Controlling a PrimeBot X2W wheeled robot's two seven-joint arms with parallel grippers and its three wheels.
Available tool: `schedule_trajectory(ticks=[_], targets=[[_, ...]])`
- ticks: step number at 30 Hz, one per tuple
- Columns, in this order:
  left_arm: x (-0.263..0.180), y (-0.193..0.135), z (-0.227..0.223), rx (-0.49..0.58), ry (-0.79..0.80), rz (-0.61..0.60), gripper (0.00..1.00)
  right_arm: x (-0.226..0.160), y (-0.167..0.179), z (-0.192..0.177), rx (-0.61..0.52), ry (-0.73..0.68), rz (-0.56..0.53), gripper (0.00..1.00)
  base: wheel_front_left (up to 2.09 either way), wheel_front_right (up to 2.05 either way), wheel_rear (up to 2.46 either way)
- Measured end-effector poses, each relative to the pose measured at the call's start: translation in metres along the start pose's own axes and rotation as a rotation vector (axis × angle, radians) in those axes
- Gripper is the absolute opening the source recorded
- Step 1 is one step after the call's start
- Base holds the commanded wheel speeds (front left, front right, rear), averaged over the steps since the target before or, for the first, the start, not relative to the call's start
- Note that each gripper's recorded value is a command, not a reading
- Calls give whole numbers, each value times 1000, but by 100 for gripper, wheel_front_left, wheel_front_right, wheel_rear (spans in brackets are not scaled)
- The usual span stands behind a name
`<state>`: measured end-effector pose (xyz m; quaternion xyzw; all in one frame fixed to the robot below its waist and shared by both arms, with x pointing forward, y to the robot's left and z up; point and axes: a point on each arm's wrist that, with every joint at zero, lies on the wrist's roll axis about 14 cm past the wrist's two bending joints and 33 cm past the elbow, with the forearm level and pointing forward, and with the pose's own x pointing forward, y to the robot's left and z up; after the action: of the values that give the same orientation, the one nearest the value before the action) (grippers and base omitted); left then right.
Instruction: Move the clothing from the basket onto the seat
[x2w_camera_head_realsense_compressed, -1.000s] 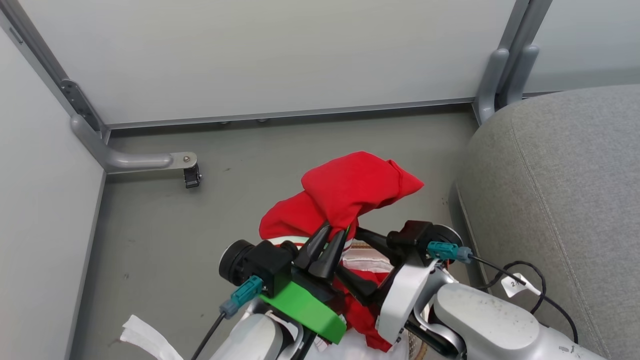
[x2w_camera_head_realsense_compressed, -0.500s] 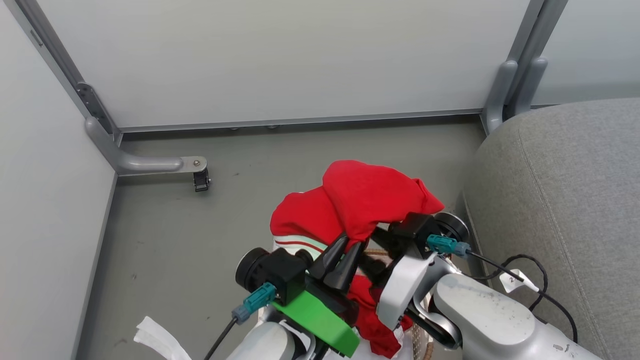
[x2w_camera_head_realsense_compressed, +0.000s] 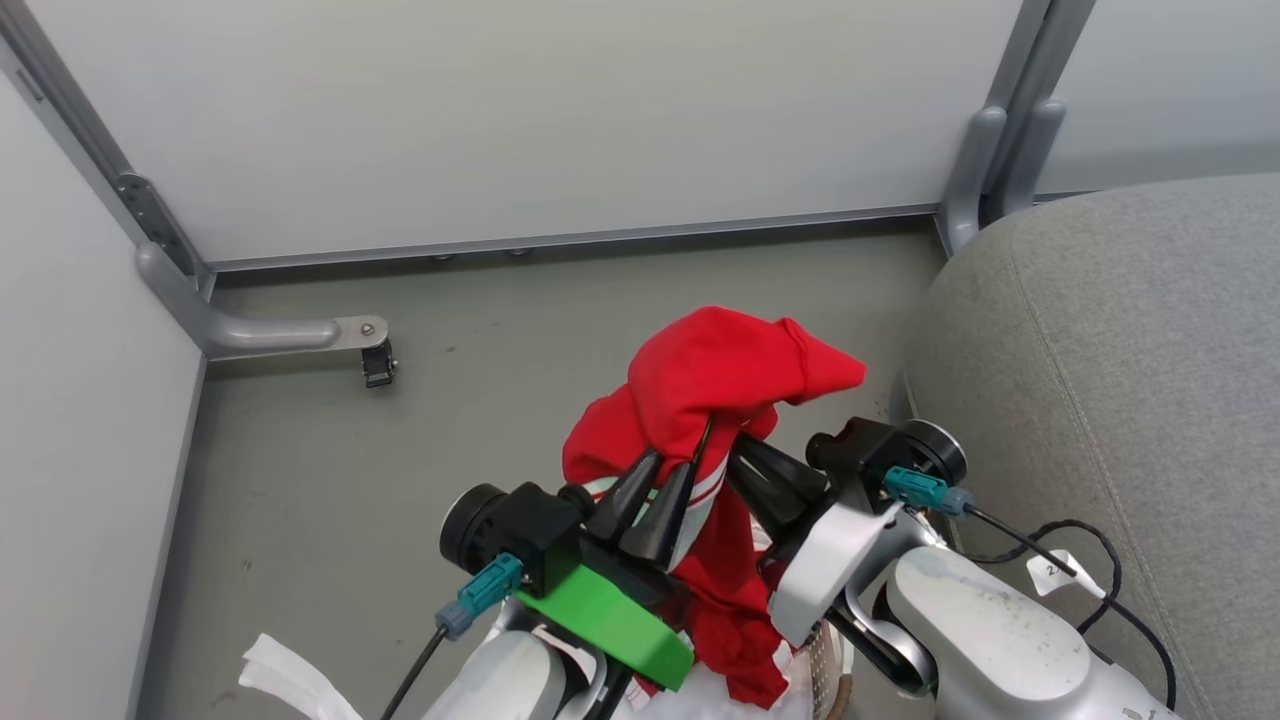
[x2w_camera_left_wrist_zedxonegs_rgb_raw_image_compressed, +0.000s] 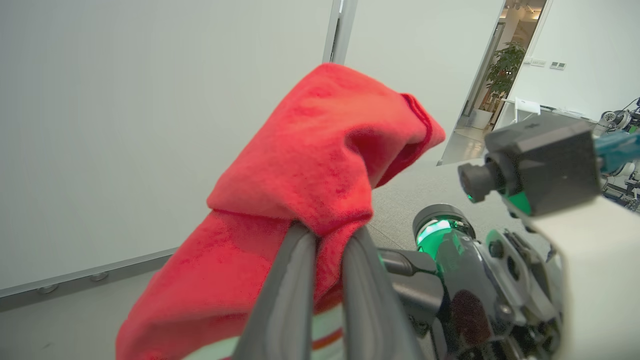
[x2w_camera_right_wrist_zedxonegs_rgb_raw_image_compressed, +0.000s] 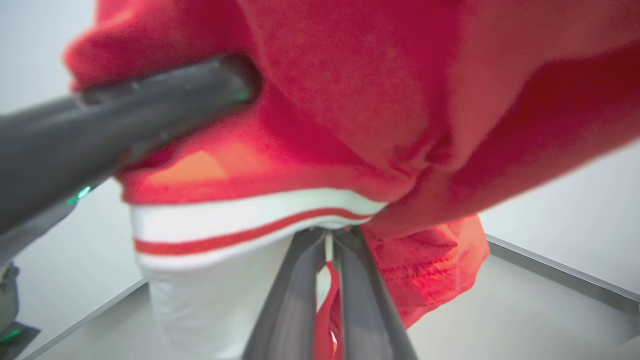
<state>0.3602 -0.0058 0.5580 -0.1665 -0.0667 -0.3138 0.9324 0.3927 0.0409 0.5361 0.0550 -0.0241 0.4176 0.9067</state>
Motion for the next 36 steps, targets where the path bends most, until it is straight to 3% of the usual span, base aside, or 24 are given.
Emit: schedule_trajectory(ticks=[14,36], targets=[[20,-10,-17,11,37,-65,100,-43,-45,15,4,-67,-201,0,0,0,0],[68,-99,-72,-87,145,-381,100,-168,-114,41,-65,-117,-618,0,0,0,0]])
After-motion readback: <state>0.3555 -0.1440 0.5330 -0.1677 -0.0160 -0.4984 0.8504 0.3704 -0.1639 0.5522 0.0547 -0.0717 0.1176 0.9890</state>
